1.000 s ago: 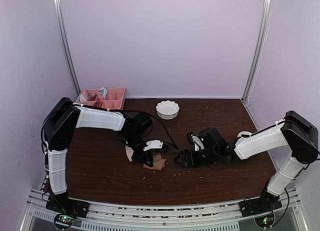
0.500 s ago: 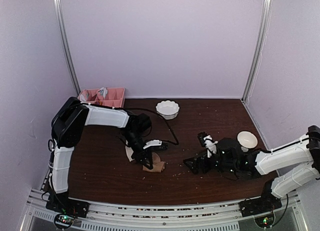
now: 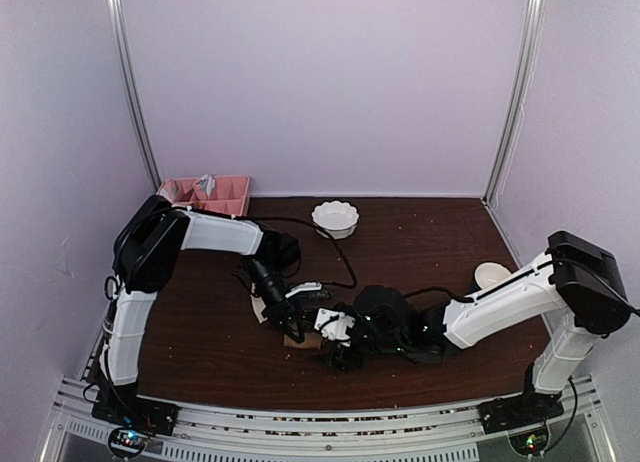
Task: Roll the socks
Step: Roll the sock at the center of the board.
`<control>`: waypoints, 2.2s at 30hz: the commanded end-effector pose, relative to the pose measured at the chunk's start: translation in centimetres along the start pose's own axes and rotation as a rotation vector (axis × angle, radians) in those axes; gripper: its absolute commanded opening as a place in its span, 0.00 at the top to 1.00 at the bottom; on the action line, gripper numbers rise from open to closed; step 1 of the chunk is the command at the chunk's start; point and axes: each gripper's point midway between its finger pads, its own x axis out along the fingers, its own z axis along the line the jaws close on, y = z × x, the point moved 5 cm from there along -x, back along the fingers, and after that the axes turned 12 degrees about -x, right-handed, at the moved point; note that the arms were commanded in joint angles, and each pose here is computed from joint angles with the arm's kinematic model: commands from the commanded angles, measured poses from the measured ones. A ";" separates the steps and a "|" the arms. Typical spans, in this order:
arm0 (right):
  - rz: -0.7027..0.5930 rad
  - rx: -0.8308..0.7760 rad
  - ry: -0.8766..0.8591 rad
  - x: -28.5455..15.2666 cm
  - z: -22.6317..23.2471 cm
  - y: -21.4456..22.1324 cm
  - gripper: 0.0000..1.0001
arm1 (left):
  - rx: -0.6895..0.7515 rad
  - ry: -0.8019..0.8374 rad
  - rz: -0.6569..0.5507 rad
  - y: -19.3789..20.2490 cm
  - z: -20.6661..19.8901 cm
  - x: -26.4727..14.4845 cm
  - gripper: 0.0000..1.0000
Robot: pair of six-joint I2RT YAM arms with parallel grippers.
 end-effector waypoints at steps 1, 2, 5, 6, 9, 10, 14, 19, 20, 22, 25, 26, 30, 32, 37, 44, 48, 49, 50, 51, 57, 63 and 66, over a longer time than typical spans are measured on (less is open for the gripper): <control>0.042 -0.162 -0.008 2.3 -0.3 -0.5 0.23 | -0.039 -0.001 0.075 1.5 1.2 1.3 0.94; 0.056 -0.171 -0.012 2.7 -0.2 -0.2 0.25 | -0.038 0.002 0.075 1.5 1.1 1.3 0.94; 0.089 -0.201 -0.032 3.5 0.2 0.7 0.32 | -0.034 0.011 0.073 1.5 0.8 1.2 0.94; 0.099 -0.207 -0.035 3.7 0.3 0.9 0.34 | -0.032 0.012 0.073 1.5 0.8 1.2 0.94; 0.121 -0.221 -0.038 4.1 0.5 1.7 0.36 | -0.032 0.014 0.075 1.5 0.8 1.2 0.93; 0.129 -0.225 -0.041 4.2 0.6 1.9 0.37 | -0.031 0.013 0.075 1.5 0.8 1.2 0.93; 0.162 -0.246 -0.043 4.9 0.5 2.5 0.42 | -0.030 0.023 0.077 1.5 0.7 1.2 0.90; 0.186 -0.241 -0.070 5.6 0.7 3.2 0.56 | -0.027 0.033 0.079 1.5 0.6 1.2 0.89; 0.192 -0.240 -0.079 5.7 0.9 3.3 0.60 | -0.028 0.034 0.080 1.5 0.6 1.2 0.88; 0.210 -0.232 -0.095 5.9 1.1 3.9 0.69 | -0.029 0.038 0.083 1.5 0.5 1.2 0.87; 0.247 -0.198 -0.126 6.2 1.5 4.9 0.80 | -0.023 0.042 0.082 1.5 0.4 0.9 0.81; 0.259 -0.177 -0.138 6.2 1.6 5.3 0.82 | -0.021 0.042 0.076 1.5 0.4 0.7 0.78; 0.300 -0.088 -0.207 6.2 2.3 6.7 0.91 | 0.002 0.020 0.017 1.3 0.0 -1.2 0.03; 0.313 -0.037 -0.240 5.9 2.6 6.9 0.96 | 0.014 -0.019 -0.032 1.1 -0.2 -2.6 0.02; 0.353 0.086 -0.321 5.1 3.0 7.1 1.00 | 0.068 -0.230 -0.134 0.4 -1.1 -6.4 0.02; 0.405 0.236 -0.435 4.7 3.9 7.1 1.00 | 0.124 -0.465 -0.228 0.2 -2.4 -10.3 0.02; 0.449 0.393 -0.505 5.4 3.4 7.7 1.00 | 0.150 -0.521 -0.271 0.9 -2.9 -11.2 0.02; 0.449 0.446 -0.515 5.7 3.0 7.7 1.00 | 0.159 -0.544 -0.285 1.1 -3.1 -11.4 0.02; 0.458 0.505 -0.535 6.0 2.8 8.1 1.00 | 0.166 -0.578 -0.302 1.1 -3.3 -11.9 0.02; 0.465 0.557 -0.547 6.1 2.5 8.4 1.00 | 0.173 -0.624 -0.323 1.1 -3.7 -12.7 0.02; 0.535 0.811 -0.585 6.5 1.8 10.4 1.00 | -0.028 -0.885 -0.323 1.8 -1.0 -15.6 0.02; 0.559 1.003 -0.619 6.6 1.8 10.9 1.00 | 0.149 -0.749 -0.210 2.5 -1.9 -11.6 0.02; 0.548 1.086 -0.652 6.8 2.1 11.2 1.00 | 0.354 -0.715 -0.194 2.9 -4.6 -8.8 0.02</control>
